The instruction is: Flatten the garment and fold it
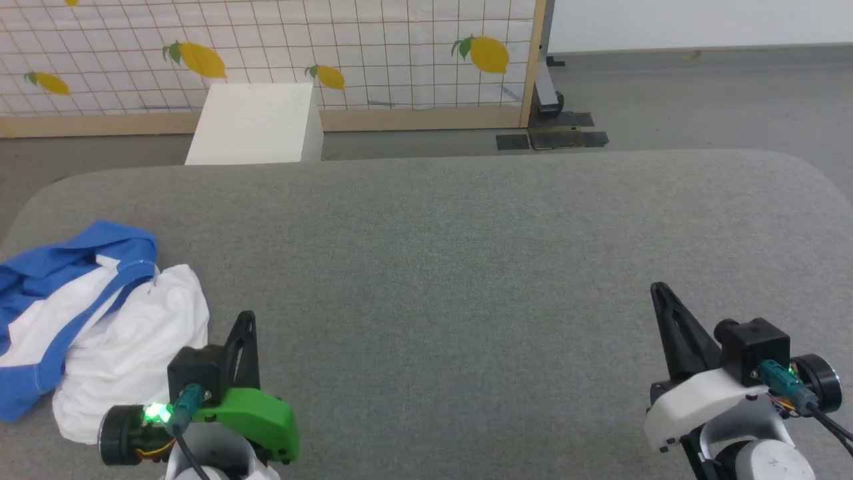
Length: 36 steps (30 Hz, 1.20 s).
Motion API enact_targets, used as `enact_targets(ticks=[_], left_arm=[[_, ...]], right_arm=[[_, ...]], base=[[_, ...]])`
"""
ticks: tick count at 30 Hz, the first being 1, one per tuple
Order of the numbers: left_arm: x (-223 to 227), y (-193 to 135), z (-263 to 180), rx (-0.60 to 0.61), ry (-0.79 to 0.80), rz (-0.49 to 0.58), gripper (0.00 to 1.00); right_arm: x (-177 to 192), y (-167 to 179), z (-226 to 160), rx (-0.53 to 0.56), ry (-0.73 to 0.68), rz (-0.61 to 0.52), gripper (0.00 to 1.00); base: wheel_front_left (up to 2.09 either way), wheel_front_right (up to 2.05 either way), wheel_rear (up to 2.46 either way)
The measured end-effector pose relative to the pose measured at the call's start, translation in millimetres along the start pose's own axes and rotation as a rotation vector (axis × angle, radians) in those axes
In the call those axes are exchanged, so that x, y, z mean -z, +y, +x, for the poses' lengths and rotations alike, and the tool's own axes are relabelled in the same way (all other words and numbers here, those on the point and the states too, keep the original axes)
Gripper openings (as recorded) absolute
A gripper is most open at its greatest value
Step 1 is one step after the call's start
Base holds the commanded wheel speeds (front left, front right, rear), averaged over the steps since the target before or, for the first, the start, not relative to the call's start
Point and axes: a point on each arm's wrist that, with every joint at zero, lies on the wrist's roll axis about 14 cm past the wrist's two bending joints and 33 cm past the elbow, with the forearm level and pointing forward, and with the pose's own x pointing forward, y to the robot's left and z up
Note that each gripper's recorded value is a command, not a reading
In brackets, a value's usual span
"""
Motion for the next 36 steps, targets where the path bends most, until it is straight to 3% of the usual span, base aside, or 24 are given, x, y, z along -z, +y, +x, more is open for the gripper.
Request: enact_targets(ticks=[35, 36], left_arm=[[0.0, 0.0, 0.0, 0.0, 0.0, 0.0, 0.0], [0.0, 0.0, 0.0, 0.0, 0.0, 0.0, 1.0]], right_arm=[[0.0, 0.0, 0.0, 0.0, 0.0, 0.0, 0.0], [0.0, 0.0, 0.0, 0.0, 0.0, 0.0, 1.0]], base=[[0.0, 0.0, 0.0], [0.0, 0.0, 0.0]])
